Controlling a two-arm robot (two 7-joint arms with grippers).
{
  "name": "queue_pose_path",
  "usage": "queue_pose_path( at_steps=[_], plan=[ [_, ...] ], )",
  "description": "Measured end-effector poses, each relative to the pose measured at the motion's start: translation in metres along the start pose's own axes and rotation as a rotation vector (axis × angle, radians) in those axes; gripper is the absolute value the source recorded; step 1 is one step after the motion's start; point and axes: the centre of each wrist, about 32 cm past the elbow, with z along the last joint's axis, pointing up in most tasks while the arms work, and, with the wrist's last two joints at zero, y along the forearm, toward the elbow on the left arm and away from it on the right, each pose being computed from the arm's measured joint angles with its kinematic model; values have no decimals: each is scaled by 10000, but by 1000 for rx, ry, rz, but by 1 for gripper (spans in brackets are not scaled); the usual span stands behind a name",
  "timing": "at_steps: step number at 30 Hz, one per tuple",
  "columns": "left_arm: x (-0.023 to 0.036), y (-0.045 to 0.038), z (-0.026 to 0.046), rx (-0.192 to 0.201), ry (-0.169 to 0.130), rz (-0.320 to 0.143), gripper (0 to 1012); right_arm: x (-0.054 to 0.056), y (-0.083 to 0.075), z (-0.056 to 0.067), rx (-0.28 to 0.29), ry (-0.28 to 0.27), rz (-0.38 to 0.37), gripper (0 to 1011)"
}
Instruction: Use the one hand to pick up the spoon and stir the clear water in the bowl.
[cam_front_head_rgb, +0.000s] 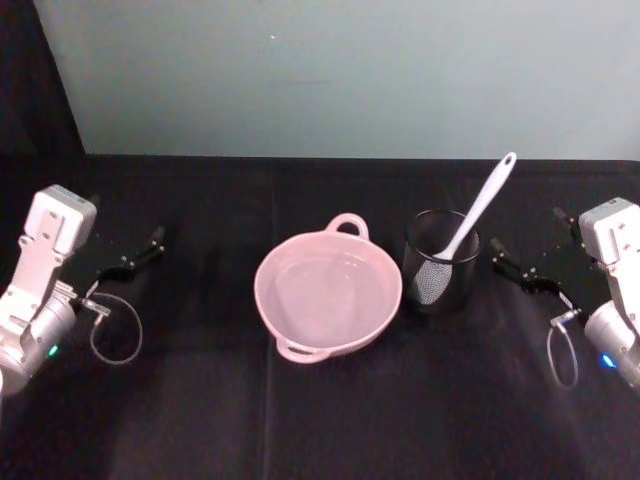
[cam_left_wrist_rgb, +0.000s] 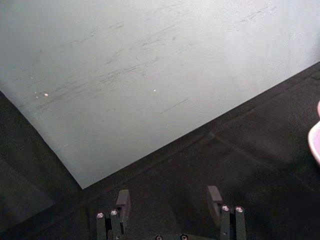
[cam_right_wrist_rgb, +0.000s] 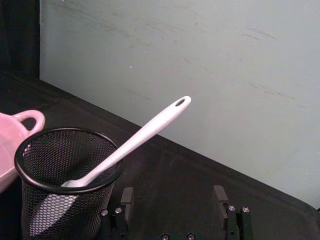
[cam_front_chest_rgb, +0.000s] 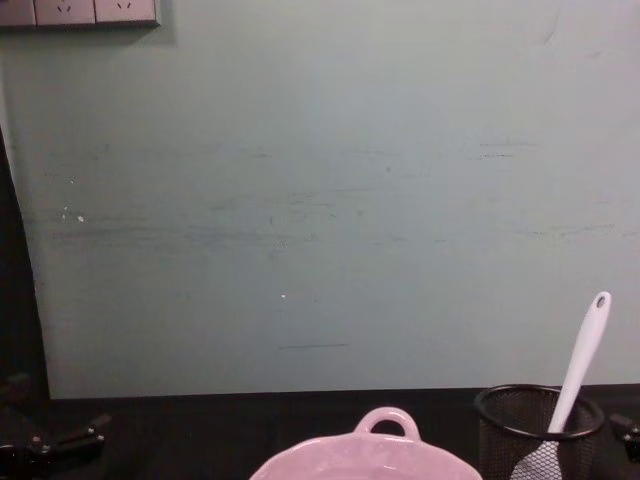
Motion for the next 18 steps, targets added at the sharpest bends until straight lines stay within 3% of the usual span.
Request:
queue_pose_path(
  at_steps=[7, 10, 14, 15, 16, 17, 18],
  plan=[
    [0, 0, 0, 0, 0, 0, 1011, 118, -107, 82, -4, 3, -24, 1002],
    [0, 0, 0, 0, 0, 0, 1011, 221, -188, 150, 0, 52, -19, 1002],
    [0, 0, 0, 0, 0, 0, 1011, 392, -283, 251, 13, 222, 36, 1002],
    [0, 0, 0, 0, 0, 0, 1011, 458, -310, 299, 18, 298, 63, 1002],
    [0, 0, 0, 0, 0, 0, 1011, 458, -310, 299, 18, 298, 63, 1002],
    [0, 0, 0, 0, 0, 0, 1011, 523, -332, 343, 16, 375, 90, 1002],
    [0, 0, 0, 0, 0, 0, 1011, 554, -340, 365, 15, 411, 104, 1002]
  ],
)
